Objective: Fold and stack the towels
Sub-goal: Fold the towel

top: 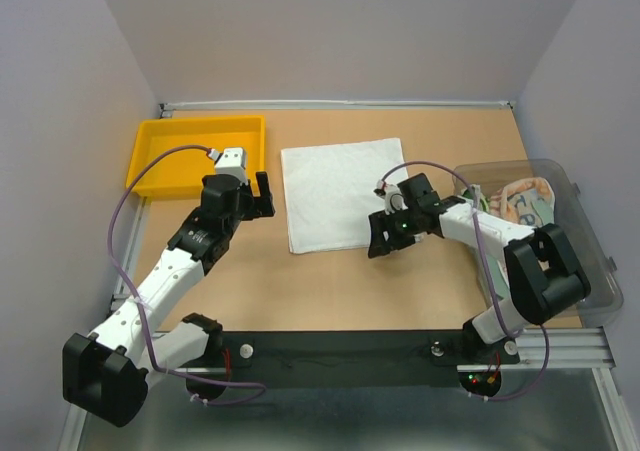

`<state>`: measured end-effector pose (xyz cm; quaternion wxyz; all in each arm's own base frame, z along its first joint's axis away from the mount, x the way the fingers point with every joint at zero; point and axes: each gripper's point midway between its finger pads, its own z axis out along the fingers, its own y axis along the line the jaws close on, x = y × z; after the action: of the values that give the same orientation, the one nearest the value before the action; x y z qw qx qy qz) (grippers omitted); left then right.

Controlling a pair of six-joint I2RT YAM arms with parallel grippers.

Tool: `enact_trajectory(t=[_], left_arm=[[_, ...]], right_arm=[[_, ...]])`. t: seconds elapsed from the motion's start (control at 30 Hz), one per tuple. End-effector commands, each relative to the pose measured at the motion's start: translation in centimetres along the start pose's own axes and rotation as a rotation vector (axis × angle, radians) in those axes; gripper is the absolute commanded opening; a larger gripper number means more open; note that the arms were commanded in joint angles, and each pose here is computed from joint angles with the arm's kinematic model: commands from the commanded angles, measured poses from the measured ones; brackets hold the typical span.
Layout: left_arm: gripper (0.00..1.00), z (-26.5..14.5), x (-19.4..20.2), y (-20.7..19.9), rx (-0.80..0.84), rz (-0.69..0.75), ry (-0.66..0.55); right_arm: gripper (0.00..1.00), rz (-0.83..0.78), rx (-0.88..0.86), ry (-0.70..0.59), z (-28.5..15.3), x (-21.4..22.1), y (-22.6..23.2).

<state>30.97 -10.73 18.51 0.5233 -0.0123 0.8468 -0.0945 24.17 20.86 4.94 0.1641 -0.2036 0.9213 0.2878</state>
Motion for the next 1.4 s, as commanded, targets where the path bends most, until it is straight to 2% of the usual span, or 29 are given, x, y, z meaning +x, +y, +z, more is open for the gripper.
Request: enact_trajectory(t=[0.0,0.2,0.3,0.4,0.47,0.6,0.73,1.0,1.23,1.37], left_arm=[[0.99,-0.2,-0.8,0.3,-0.010,0.005,-0.037],[0.99,-0.1,-0.7,0.8,-0.033,-0.005,-0.034],[0.98,0.2,0.1,-0.1,0.002,-0.042,-0.002],[0.98,0.3,1.7,-1.7,0.064,-0.100,0.062],[0.98,0.3,4.3,-3.2,0.097,-0.155,0.134],[0.98,1.0,9.4,-4.7,0.089,-0.181,0.246],[0.86,1.8,12.7,-5.4,0.081,-0.194,0.320],[0.84,3.8,14.6,-6.2,0.048,-0.166,0.367],[0.65,4.4,16.5,-5.9,0.024,-0.155,0.414],[0.43,4.3,17.2,-5.8,0.019,-0.147,0.435]], right_arm=[[0.68,-0.107,-0.029,-0.078,-2.1,-3.0,2.4],[0.70,-0.186,0.022,-0.202,-1.8,-8.6,3.9],[0.70,-0.125,0.056,-0.290,-1.5,-11.3,4.0],[0.70,-0.014,0.264,-0.389,-2.7,-12.7,0.6],[0.70,0.049,0.451,-0.434,-3.9,-12.1,-3.0],[0.70,0.184,0.626,-0.484,-6.2,-10.1,-7.5],[0.68,0.291,0.686,-0.500,-7.1,-7.9,-9.8],[0.66,0.404,0.732,-0.500,-7.4,-5.5,-12.5],[0.64,0.449,0.704,-0.504,-7.2,-4.7,-13.3],[0.63,0.497,0.691,-0.503,-6.9,-3.9,-14.1]])
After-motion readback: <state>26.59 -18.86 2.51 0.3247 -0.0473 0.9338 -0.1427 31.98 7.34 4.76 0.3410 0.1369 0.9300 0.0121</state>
